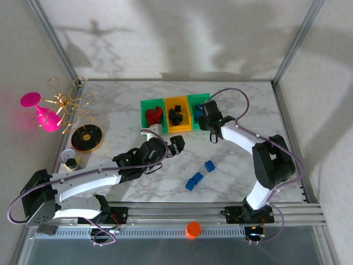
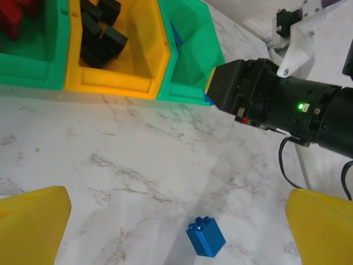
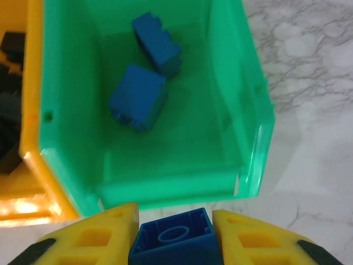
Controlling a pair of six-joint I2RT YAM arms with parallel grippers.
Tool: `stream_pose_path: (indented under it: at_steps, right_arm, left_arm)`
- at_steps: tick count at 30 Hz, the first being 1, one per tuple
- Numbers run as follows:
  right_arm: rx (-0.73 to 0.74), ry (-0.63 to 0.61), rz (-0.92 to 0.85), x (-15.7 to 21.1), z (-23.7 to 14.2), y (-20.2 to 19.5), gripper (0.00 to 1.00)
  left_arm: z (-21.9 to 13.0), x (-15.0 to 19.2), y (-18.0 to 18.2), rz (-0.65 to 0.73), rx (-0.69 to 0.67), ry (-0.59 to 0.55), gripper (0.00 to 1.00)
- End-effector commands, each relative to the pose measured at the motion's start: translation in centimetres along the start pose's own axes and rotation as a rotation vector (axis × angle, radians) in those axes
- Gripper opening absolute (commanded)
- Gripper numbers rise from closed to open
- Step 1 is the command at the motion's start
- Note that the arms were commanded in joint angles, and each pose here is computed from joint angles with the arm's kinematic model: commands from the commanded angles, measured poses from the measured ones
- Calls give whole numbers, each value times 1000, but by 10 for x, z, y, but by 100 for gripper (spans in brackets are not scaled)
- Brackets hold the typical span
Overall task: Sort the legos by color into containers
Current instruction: Place the lego in the container.
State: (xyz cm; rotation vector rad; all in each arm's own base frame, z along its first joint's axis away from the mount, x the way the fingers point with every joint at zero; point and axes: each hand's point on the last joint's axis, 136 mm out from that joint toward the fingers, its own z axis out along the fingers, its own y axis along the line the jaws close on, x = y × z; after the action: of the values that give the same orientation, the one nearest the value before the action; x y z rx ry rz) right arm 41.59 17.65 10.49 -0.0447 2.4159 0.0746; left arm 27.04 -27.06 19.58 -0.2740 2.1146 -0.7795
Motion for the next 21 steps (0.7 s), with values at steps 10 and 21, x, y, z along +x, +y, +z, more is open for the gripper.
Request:
stream_pose_path:
  at_steps: [10,21]
  right_arm:
    - [67,-62,23,-42,44,-9,30]
    - [74,-37,23,-42,65,-5,35]
  left_arm:
    - [11,-16,2,8,-7,-9,100]
    - [16,-18,4,7,-9,-3,100]
